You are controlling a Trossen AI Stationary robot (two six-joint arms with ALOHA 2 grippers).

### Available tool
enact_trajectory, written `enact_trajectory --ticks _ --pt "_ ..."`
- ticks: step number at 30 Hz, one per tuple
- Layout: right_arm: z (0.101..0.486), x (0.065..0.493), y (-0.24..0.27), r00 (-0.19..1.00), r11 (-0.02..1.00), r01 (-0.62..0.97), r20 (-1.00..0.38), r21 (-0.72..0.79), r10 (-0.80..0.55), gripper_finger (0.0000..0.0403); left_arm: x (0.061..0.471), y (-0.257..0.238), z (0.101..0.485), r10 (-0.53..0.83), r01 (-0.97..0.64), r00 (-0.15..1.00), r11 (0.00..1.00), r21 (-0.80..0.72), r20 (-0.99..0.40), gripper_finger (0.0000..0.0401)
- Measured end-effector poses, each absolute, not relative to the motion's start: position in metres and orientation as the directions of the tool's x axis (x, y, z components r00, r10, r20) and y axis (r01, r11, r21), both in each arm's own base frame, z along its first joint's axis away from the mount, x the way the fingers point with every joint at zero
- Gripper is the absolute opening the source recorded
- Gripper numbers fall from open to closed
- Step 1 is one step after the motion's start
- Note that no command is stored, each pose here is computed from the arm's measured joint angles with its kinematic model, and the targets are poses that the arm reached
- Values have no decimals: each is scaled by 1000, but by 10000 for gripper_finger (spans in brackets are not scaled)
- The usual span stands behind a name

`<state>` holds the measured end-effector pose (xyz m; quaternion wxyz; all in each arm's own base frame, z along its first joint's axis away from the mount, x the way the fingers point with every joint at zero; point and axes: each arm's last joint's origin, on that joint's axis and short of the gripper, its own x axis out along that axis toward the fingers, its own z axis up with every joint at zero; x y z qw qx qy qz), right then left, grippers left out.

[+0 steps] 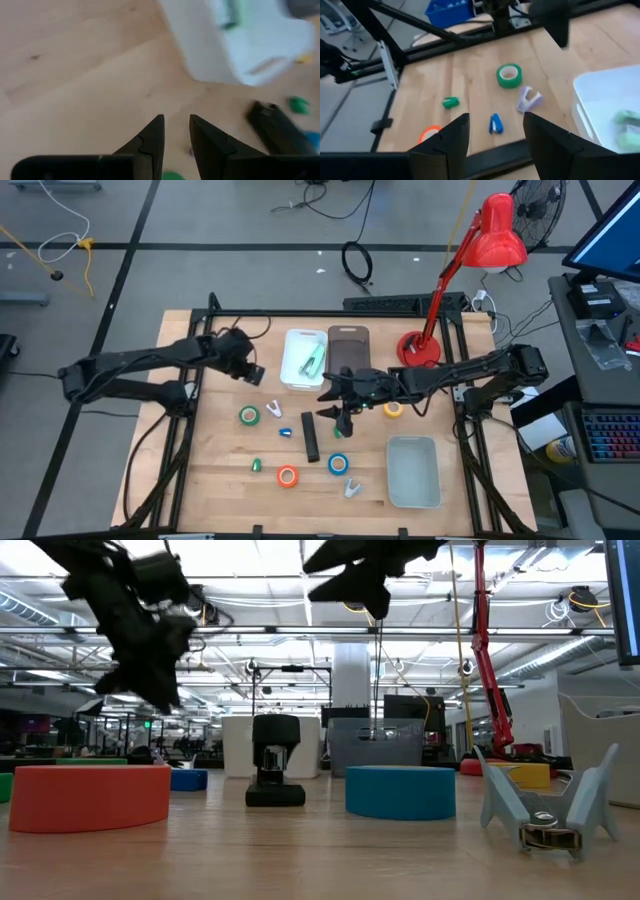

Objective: Pick and place Stapler, Stapler remover, tape
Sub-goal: Put the black stapler into the white bin

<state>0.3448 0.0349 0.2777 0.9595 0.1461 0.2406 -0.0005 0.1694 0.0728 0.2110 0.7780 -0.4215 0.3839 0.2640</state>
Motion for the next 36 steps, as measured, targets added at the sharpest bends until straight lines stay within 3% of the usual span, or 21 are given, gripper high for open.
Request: enact_trajectory --ticks 3,9,17,21,27,36 --pt "273 342 36 858 949 97 -508 300 73 178 160 58 224 69 -686 618 532 -495 -783 93" --pt "280 338 57 803 930 11 -557 368 211 178 135 29 245 8 -562 698 626 -541 -716 93" --pt "314 334 75 791 926 119 -597 357 129 178 98 9 269 18 -364 842 758 -542 -540 93" --pt "310 342 90 782 887 208 -614 413 103 178 80 3 277 -13 -251 895 811 -529 -445 93" --pt "286 373 105 735 816 302 -665 493 130 172 63 -1 281 -55 -141 929 862 -486 -367 93" --pt "271 415 103 564 754 419 -795 506 221 150 51 -3 274 -86 -129 908 874 -468 -411 93"
